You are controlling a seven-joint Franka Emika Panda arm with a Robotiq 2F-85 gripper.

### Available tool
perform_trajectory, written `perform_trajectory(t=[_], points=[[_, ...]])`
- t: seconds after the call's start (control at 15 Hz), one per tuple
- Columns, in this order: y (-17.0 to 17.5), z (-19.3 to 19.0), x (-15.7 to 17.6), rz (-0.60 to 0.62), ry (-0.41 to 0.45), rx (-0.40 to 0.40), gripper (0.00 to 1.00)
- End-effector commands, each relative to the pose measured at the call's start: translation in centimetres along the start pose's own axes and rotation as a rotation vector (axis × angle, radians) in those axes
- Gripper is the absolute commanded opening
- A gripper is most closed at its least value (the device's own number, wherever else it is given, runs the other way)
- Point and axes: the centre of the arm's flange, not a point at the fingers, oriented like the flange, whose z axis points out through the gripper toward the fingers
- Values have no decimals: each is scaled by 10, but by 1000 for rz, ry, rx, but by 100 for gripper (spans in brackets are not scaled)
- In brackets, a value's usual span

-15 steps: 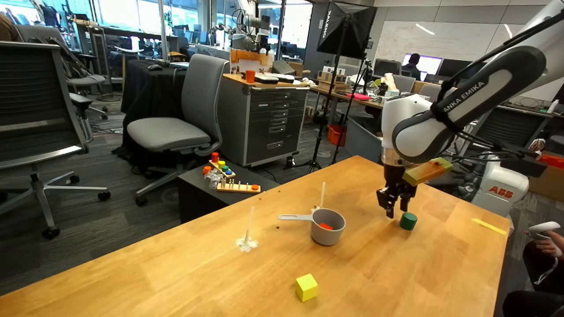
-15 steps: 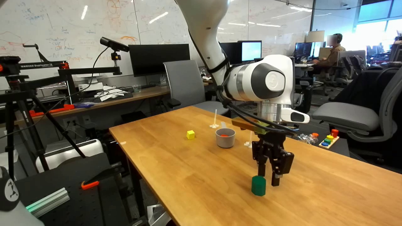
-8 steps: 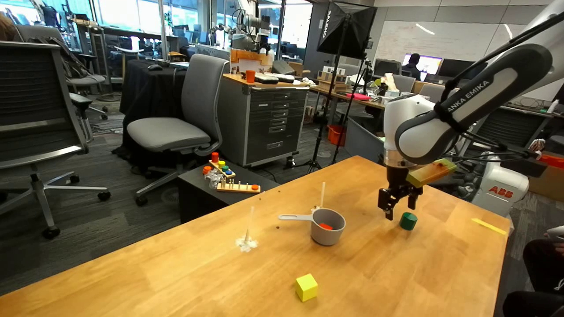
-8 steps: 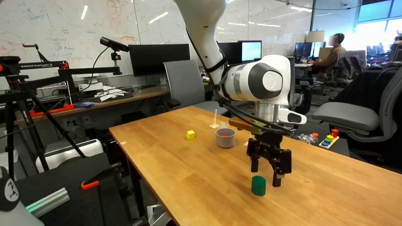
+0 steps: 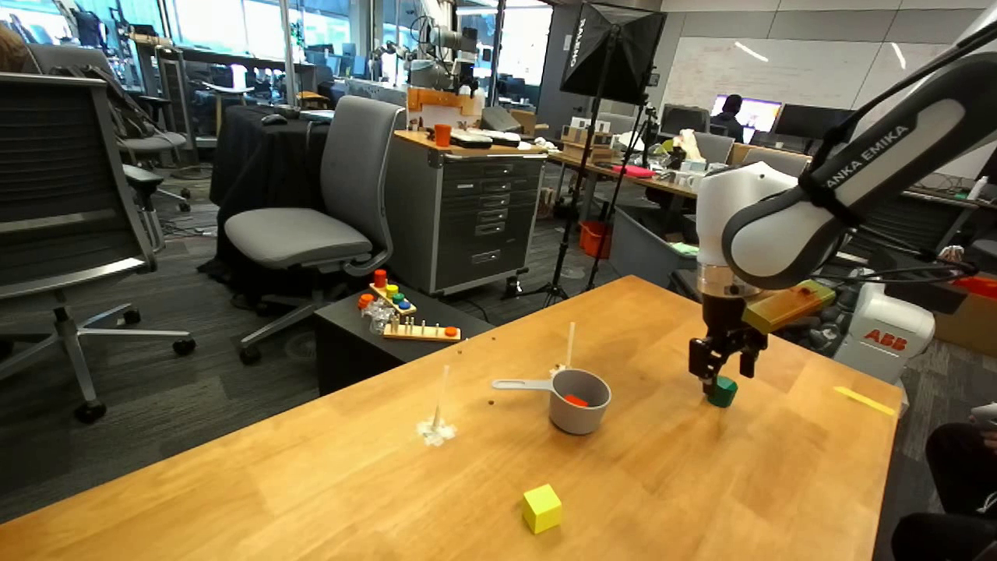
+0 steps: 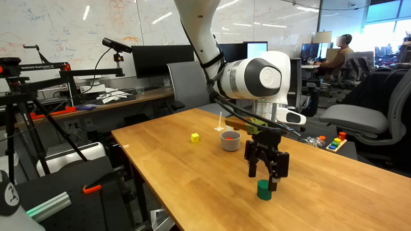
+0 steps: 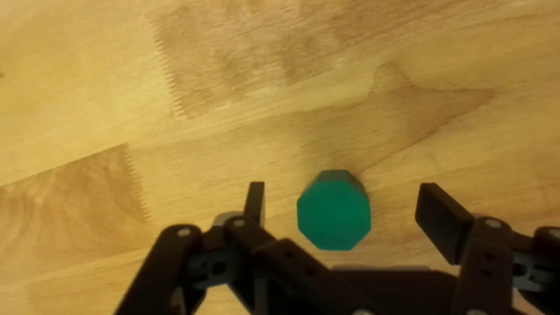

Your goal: Put the cubes in the measuring cups

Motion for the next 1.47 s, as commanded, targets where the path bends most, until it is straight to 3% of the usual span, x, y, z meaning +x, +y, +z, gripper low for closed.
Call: perform_trajectory(t=[0.0,0.07,0.2,0.27,0.4,0.67,1.4], points=[[5,-10,-18,6,25,-14,56],[5,-10,-18,4,25,-13,52],[5,-9,-17,3,17,-17,34],[5,-9,-17,5,15,-17,77],[4,-9,-14,4,11,-16,73],[2,-7,-12,1,7,-23,100],[-9,9,18,22,8,-65,100]])
